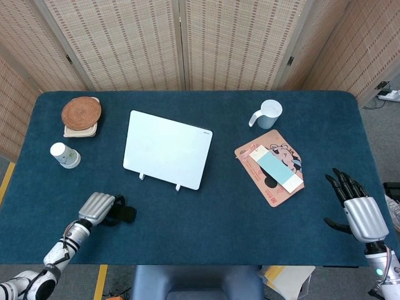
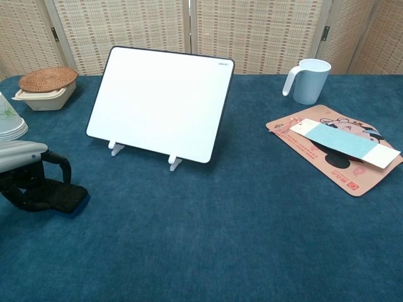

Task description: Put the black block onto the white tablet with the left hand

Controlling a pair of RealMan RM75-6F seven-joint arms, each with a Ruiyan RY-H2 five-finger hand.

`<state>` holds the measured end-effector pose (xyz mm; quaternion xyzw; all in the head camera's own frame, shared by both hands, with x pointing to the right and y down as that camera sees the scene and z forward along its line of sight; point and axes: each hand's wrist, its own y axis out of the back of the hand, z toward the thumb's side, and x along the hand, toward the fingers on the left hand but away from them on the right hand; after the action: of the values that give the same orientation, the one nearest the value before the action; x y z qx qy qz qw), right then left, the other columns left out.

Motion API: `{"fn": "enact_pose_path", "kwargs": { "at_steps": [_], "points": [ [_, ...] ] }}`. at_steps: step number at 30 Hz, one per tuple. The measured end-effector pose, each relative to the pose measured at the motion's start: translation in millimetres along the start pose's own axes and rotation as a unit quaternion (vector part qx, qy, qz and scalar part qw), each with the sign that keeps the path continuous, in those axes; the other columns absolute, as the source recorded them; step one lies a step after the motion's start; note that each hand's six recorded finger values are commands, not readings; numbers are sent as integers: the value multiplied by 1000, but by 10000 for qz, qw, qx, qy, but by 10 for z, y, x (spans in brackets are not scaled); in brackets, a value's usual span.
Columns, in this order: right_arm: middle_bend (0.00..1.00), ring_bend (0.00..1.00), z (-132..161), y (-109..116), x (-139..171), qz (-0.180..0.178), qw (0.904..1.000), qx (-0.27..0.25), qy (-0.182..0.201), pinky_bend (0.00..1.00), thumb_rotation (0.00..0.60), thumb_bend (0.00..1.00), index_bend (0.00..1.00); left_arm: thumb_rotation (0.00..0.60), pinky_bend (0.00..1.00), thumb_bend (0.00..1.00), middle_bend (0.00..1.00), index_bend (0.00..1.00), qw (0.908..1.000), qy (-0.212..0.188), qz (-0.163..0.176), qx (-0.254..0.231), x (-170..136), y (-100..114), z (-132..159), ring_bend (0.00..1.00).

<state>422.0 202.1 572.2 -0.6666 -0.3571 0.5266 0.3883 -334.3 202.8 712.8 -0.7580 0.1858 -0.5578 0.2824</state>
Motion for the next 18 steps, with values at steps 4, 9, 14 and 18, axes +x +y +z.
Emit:
{"fn": "enact_pose_path", "kwargs": {
  "at_steps": [4,9,14,18],
  "points": [
    [0,0,5,-3,-1,4,10000,2,1,156,600,157,0,600,1000,308,1000,473,10000,-16,61,-31,25,-8,-23,1000],
    [0,0,14,-10,0,16,10000,14,15,156,600,157,0,600,1000,329,1000,514,9996,-75,244,-70,18,32,-15,1000],
    [0,0,14,-2,6,-8,10000,10,14,156,600,157,0,600,1000,335,1000,524,9989,-102,458,10,-29,102,-17,1000],
    [0,0,25,-15,3,18,10000,25,32,156,600,157,0,600,1000,336,1000,522,9969,-115,772,93,-94,225,2,1000]
  ]
}}
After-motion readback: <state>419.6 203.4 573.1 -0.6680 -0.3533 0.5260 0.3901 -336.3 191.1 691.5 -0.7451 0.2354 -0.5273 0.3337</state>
